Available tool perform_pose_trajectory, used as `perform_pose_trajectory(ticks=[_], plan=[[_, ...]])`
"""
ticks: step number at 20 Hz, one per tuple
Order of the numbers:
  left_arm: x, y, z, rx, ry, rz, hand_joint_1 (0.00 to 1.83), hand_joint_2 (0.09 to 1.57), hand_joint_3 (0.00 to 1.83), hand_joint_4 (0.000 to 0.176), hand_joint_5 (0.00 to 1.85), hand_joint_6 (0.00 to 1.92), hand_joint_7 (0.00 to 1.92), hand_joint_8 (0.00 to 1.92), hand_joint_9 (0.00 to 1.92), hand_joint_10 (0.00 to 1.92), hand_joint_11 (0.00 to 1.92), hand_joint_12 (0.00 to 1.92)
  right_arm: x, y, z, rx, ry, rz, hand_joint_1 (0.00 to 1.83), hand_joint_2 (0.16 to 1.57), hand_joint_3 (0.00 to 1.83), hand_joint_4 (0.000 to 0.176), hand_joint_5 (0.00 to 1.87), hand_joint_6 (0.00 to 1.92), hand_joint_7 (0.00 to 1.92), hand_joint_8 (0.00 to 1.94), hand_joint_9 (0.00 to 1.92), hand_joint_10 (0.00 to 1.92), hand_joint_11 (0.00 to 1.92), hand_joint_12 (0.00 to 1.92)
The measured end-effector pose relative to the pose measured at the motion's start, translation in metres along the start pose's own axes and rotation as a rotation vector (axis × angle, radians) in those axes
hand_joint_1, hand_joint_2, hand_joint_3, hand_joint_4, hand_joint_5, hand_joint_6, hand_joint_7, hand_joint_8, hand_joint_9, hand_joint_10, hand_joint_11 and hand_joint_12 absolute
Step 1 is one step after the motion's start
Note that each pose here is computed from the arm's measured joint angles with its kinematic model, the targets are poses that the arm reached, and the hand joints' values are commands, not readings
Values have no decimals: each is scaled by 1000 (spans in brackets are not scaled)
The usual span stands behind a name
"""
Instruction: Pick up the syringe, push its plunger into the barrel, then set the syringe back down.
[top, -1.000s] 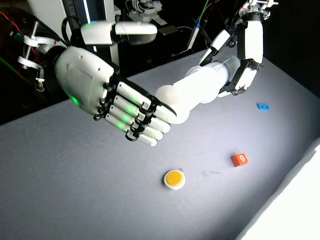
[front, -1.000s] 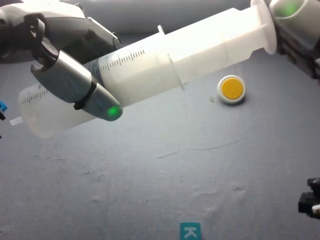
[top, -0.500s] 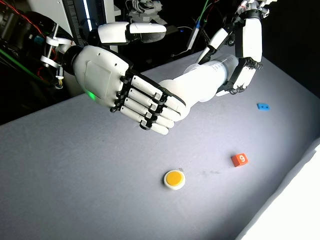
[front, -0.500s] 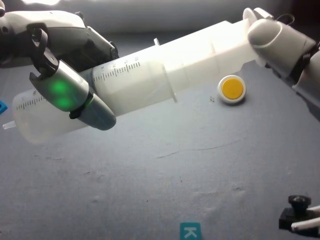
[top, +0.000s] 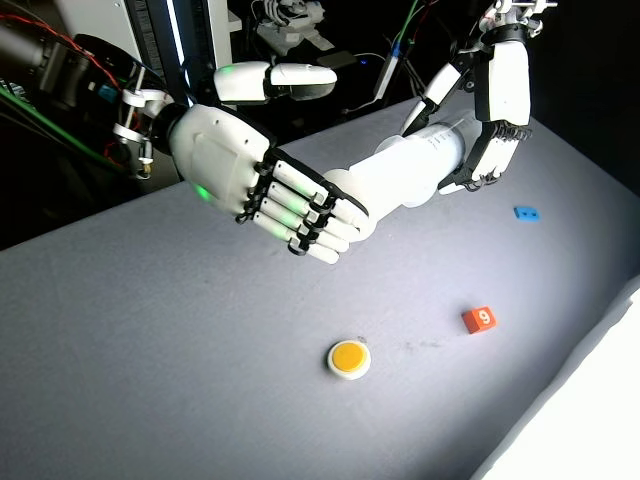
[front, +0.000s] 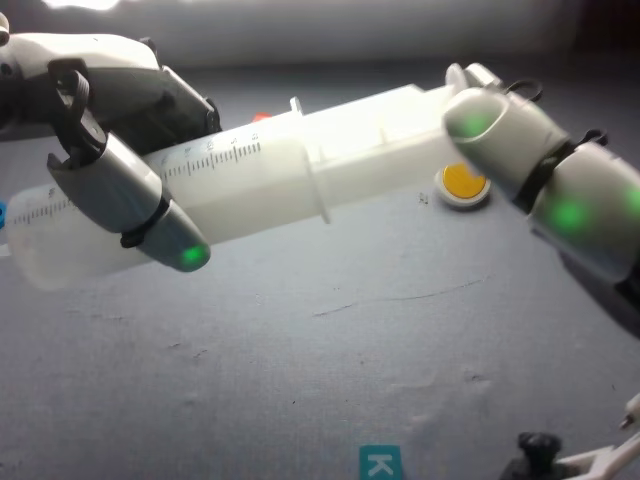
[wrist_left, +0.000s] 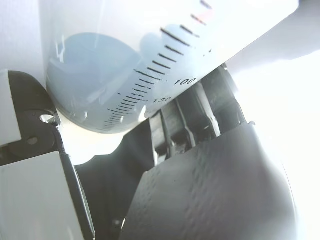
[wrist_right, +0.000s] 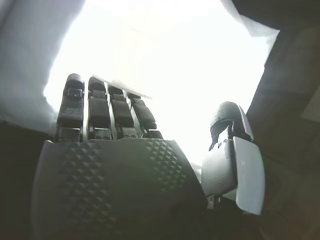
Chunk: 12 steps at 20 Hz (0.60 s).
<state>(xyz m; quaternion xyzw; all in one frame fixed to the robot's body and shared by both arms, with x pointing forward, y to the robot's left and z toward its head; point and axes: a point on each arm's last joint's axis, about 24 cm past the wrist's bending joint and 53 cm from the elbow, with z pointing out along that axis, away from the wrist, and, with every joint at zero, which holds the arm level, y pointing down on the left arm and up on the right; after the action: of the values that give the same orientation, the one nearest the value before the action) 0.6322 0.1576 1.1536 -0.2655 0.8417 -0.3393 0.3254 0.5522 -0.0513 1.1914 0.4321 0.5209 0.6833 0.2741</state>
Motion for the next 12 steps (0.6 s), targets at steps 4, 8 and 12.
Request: perform_pose_trajectory(ticks=[4, 8, 12], plan=[[-1, 6, 0, -21, -5, 28, 1368, 1151, 0, 0, 817, 1066, 993, 1087, 794, 1372, 501, 1449, 21, -17, 2, 23, 30, 14, 0, 1068, 0, 0, 0, 0, 0, 0, 0, 0, 0, 0], [-1, 7, 0, -27, -6, 39, 1373, 1137, 0, 0, 838, 1051, 1014, 1029, 827, 1331, 538, 1410, 39, -30, 3, 44, 54, 41, 0, 1068, 0, 0, 0, 0, 0, 0, 0, 0, 0, 0], [-1, 12, 1, -46, -6, 52, 1372, 1139, 0, 0, 840, 1046, 1007, 1045, 823, 1331, 544, 1403, 66, -43, 5, 88, 111, 75, 0, 1073, 0, 0, 0, 0, 0, 0, 0, 0, 0, 0]])
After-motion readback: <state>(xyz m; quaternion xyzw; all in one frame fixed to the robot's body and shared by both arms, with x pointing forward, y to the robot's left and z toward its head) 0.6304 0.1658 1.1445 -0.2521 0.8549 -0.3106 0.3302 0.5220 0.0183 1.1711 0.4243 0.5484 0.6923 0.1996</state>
